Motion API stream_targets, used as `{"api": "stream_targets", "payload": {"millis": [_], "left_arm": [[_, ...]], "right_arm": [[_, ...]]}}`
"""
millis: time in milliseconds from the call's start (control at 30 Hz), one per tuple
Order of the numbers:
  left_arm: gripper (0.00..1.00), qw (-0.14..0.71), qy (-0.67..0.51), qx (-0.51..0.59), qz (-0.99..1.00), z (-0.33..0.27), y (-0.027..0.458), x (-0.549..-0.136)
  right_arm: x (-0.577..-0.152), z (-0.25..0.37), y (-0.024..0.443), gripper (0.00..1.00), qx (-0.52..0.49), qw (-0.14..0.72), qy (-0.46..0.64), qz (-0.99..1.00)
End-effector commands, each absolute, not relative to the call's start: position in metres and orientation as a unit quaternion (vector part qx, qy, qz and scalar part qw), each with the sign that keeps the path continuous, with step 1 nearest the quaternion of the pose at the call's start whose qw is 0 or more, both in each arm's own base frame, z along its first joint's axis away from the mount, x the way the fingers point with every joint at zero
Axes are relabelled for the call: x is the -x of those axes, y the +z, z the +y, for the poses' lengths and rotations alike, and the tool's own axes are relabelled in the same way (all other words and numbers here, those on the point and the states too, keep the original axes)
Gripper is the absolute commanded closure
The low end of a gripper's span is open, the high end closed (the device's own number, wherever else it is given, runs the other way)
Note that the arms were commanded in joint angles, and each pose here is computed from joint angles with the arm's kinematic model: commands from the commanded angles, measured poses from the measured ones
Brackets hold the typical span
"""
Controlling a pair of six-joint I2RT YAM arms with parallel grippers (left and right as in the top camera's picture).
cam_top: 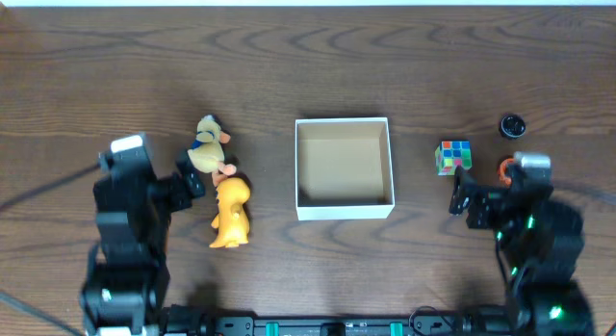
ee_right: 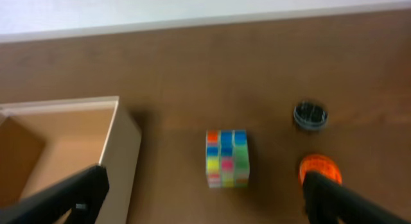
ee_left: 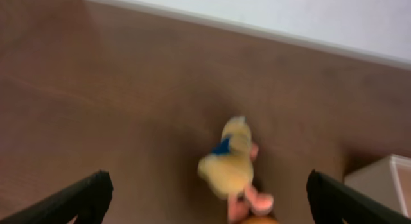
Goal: Pack container
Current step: 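Move right gripper down onto the Rubik's cube and grasp it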
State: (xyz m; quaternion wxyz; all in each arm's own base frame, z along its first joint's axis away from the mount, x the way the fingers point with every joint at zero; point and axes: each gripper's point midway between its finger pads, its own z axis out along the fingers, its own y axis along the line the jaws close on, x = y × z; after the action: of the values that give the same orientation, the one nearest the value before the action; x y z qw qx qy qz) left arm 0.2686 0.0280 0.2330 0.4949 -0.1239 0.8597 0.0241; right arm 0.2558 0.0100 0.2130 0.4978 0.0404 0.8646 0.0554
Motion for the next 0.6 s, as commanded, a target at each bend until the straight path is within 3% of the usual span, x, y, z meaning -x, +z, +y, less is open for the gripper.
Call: {"api": "stream_targets", "payload": {"millis": [0, 233, 400, 567], "left_arm": [[0.02, 0.444, 0.018, 0.120, 0.888, 0.024, 0.237, -0.279], [0.02, 0.340, -0.013, 0.102, 0.935, 0.008, 0.200, -0.292], [0.02, 0.323, -0.014, 0.103, 0.941, 0.007, 0.191, -0.294], [0.02, 0.323, -0.014, 0.103, 0.941, 0.007, 0.191, -0.294]], "right_arm": [[-0.272, 0.013, 0.230, 0.01, -0.015, 0.443, 0.051, 0.895], [-0.309, 0.013, 0.222, 0.01, -0.026, 0.255, 0.053, 0.965], [-0.343, 0.008, 0.203, 0.01, -0.038, 0.222, 0.051, 0.973], [-0.350, -0.016, 0.160, 0.01, -0.097, 0.157, 0.018, 0.983]]}}
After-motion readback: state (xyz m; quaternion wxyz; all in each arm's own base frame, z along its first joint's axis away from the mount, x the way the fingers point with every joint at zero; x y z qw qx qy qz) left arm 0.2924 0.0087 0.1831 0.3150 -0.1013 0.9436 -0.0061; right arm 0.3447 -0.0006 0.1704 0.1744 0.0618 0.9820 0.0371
